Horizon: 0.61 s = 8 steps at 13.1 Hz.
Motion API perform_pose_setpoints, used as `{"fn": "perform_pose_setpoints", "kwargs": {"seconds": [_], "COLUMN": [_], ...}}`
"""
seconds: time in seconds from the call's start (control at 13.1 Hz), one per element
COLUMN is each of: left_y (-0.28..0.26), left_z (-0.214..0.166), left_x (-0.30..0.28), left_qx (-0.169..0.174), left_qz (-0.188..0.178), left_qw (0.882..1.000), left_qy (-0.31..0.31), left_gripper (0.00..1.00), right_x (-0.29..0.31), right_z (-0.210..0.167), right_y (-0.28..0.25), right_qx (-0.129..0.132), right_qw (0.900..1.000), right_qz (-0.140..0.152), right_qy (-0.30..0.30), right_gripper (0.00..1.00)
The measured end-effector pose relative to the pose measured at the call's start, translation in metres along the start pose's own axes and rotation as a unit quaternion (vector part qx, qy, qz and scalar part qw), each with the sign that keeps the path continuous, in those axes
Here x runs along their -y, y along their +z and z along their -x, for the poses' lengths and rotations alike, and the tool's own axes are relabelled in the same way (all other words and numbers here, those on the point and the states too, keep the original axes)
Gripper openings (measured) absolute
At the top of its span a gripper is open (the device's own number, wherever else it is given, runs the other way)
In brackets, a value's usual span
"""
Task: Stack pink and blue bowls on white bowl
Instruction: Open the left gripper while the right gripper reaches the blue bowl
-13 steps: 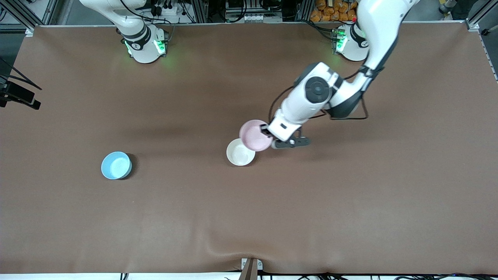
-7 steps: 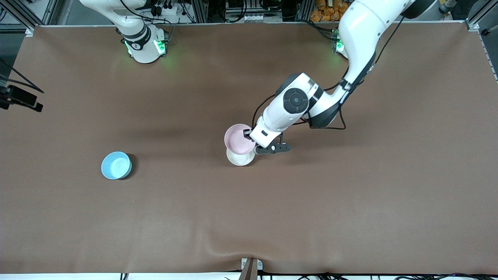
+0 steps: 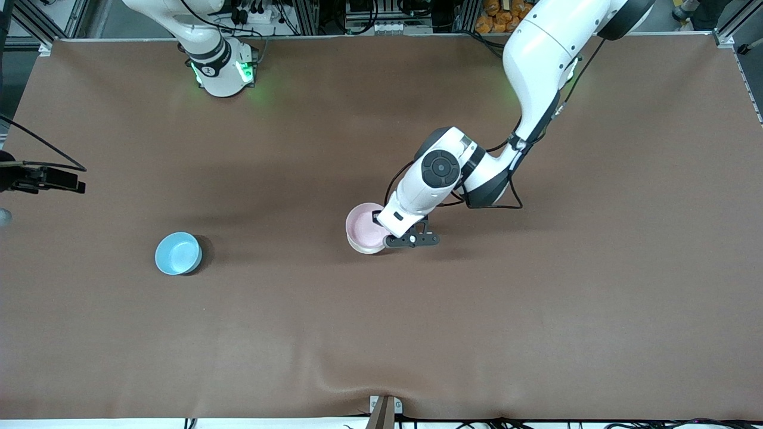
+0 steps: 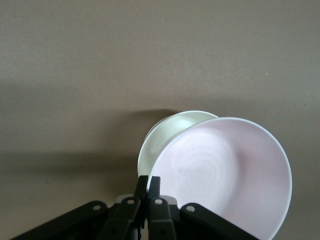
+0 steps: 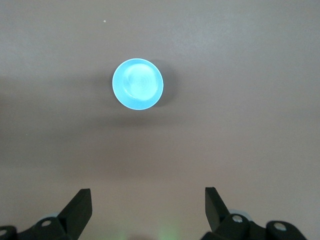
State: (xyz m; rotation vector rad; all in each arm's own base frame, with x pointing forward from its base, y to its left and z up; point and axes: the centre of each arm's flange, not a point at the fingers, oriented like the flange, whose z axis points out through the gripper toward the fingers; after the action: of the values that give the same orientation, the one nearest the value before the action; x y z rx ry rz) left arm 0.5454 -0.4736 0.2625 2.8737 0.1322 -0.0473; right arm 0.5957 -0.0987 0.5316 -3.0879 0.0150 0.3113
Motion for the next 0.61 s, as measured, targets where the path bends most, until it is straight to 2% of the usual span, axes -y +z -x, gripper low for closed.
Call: {"fn": "perform_pose_setpoints", "kwargs": {"seconds": [0.23,0.31,0.61], "left_y": [0.009,0.011,0.016], "left_z": [0.002,0.003,0.006], "left_x": [0.001,0.001,0.000], "left_qx": [0.001,0.003,0.005], "left_qz": [-0.008,-0.009,-0.011], "left_qw": [1.000,1.000,1.000], "left_qy": [0.007,0.008,0.011], "left_gripper": [0.04,0.04,0.04], "right_x": [-0.002,-0.002,-0.004], "right_z": [-0.020,-0.030,-0.063], "right_y": [0.036,0.052,0.121], "right_qx": [0.028,0.029,0.005], "right_qw": [1.000,1.000,1.000], "right_qz": [-0.001,0.001,0.010], "right_qy": [-0.004,-0.005,-0.008], "right_gripper": [1.00,1.00,1.00]}}
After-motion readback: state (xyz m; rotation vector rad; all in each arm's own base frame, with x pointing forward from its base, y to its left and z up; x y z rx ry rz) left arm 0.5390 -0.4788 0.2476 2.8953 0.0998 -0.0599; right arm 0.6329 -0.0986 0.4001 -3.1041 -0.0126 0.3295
